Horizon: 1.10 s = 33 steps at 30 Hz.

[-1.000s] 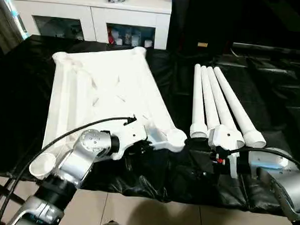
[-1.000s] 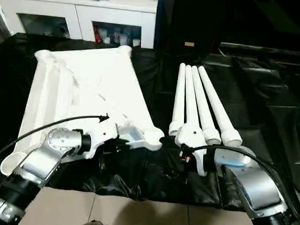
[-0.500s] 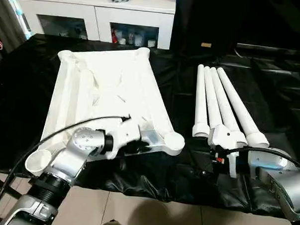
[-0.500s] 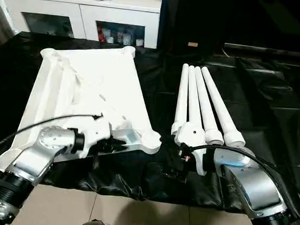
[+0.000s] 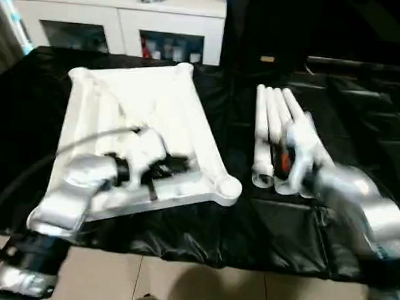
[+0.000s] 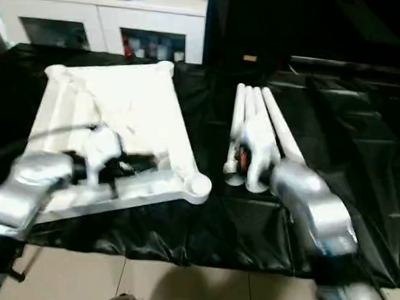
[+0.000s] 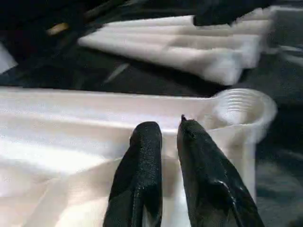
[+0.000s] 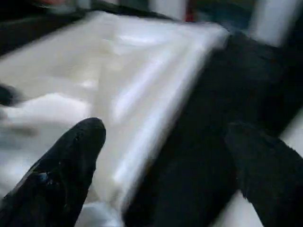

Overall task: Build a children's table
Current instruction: Pick table leg

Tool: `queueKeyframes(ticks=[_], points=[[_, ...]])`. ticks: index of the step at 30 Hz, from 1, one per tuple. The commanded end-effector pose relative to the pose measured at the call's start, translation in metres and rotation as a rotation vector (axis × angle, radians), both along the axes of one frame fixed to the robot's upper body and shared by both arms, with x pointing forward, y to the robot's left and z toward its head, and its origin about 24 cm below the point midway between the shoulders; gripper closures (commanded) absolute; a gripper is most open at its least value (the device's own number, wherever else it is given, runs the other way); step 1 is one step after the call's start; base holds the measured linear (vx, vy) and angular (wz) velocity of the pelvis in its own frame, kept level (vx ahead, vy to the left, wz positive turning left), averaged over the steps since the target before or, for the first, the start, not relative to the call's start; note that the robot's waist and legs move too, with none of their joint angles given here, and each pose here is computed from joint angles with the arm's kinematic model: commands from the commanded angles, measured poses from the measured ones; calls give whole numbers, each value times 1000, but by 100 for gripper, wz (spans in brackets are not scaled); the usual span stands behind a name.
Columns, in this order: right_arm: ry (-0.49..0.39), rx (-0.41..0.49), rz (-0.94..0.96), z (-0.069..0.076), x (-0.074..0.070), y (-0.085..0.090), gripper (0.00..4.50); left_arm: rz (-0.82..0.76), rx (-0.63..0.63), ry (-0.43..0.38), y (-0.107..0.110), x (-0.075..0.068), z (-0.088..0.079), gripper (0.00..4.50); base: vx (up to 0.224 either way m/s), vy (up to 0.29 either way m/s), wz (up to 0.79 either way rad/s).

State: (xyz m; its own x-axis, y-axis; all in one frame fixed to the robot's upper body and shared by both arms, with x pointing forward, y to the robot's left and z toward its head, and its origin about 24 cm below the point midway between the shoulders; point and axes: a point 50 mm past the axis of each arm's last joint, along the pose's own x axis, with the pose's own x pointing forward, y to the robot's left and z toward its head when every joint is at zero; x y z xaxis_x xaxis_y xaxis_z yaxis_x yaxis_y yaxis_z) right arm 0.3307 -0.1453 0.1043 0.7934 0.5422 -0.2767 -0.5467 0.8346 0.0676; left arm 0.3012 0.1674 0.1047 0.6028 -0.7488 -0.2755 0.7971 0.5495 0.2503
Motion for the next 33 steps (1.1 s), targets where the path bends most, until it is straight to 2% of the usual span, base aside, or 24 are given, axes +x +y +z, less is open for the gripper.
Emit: queueKeyframes(ticks=[1, 2, 3, 6, 8, 13, 18, 24, 26, 30, 33], points=[[110, -26, -214, -14, 19, -7, 0, 54, -3, -17, -1, 0, 1, 371, 0, 0, 0], [110, -26, -214, -14, 19, -7, 0, 54, -3, -17, -1, 0, 1, 352, 0, 0, 0], [135, -35, -272, -17, 26, -8, 0, 34, -25, -3, -4, -3, 2, 336, 0, 0, 0], [164, -26, -358, -20, 39, -7, 0, -27, -60, 27, -12, -11, 6, 327, 0, 0, 0], [179, -23, -384, -19, 45, -6, 0, -27, -37, -6, -14, -11, 8, 311, 0, 0, 0], [201, -37, -377, -19, 50, -1, 0, -31, -23, -14, -16, -10, 11, 262, 0, 0, 0], [255, -75, -357, -24, 57, 8, 0, -36, -22, 4, -18, -13, 12, 262, 0, 0, 0], [323, -99, -400, -29, 59, 4, 0, -92, -33, 52, -23, -20, 13, 262, 0, 0, 0], [321, -120, -410, -29, 59, 3, 0, -99, -34, 61, -23, -21, 13, 262, 0, 0, 0], [302, -87, -427, -25, 63, 4, 0, -100, -32, 62, -24, -22, 14, 262, 0, 0, 0], [298, -96, -422, -24, 64, 5, 0, -99, -28, 63, -23, -23, 13, 262, 0, 0, 0]])
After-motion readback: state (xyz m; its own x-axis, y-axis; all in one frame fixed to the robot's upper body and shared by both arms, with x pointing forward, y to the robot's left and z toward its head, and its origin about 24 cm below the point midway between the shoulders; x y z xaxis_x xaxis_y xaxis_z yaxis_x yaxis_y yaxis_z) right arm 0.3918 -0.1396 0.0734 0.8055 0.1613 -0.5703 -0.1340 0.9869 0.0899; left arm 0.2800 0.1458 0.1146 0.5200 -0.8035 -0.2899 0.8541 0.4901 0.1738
